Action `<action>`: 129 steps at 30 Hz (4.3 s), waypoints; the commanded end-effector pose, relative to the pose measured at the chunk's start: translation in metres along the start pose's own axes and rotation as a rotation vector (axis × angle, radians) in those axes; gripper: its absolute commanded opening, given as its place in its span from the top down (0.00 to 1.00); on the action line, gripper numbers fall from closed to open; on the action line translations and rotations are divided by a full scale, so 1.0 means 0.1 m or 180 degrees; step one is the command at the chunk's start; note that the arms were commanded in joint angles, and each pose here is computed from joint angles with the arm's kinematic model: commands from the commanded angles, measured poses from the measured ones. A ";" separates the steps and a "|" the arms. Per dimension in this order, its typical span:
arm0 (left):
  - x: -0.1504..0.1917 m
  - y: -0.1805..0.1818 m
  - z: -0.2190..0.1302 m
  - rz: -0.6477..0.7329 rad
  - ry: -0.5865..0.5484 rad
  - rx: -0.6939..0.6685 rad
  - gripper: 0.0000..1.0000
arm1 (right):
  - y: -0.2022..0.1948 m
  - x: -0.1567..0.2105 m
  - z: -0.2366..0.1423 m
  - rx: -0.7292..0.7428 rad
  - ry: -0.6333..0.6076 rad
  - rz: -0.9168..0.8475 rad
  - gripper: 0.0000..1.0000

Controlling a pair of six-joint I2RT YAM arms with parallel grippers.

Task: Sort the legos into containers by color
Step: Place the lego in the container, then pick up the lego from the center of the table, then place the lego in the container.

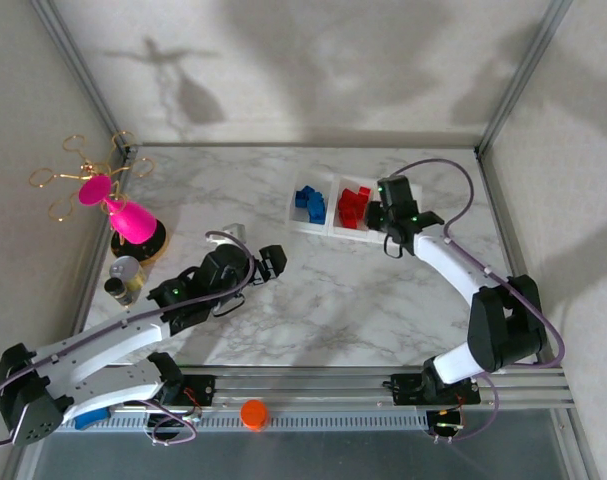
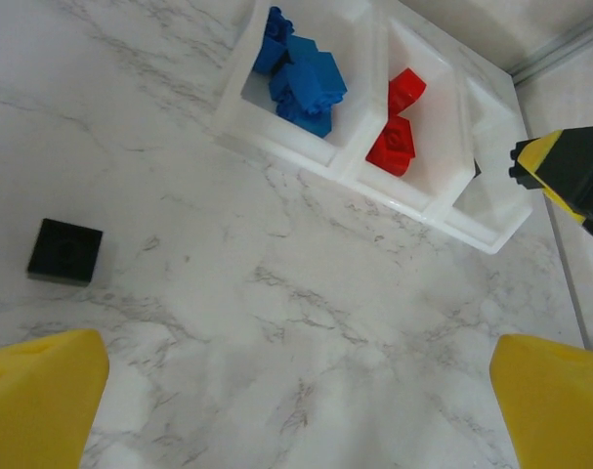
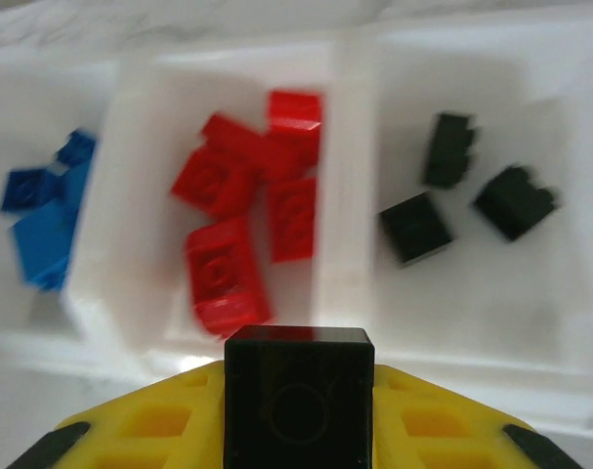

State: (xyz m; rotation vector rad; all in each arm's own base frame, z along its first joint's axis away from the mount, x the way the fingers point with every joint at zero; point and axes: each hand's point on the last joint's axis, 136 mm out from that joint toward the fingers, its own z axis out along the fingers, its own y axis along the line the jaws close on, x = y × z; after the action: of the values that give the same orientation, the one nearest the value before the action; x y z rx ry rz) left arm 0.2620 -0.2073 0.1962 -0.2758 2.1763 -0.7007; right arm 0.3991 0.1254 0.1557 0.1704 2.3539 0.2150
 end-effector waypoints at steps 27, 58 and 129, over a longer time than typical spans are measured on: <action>-0.19 -0.28 0.01 0.0086 -0.0174 0.0210 0.00 | -0.39 -0.66 0.42 0.0323 -0.0187 0.0070 0.46; -0.18 0.67 -0.75 -0.0342 -0.0538 -0.0358 0.00 | 2.55 1.78 0.01 -0.1219 0.0747 -0.1042 0.29; -0.30 0.40 -0.66 -0.0296 -0.0592 -0.0109 0.00 | 1.52 0.86 -0.04 -0.0574 0.0411 -0.0567 0.63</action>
State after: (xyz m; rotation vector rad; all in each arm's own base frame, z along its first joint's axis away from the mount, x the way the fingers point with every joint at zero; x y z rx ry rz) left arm 0.2273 -0.1235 0.2121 -0.4794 2.0334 -0.6040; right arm 0.3312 0.3249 0.1152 -0.2246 2.4823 0.4007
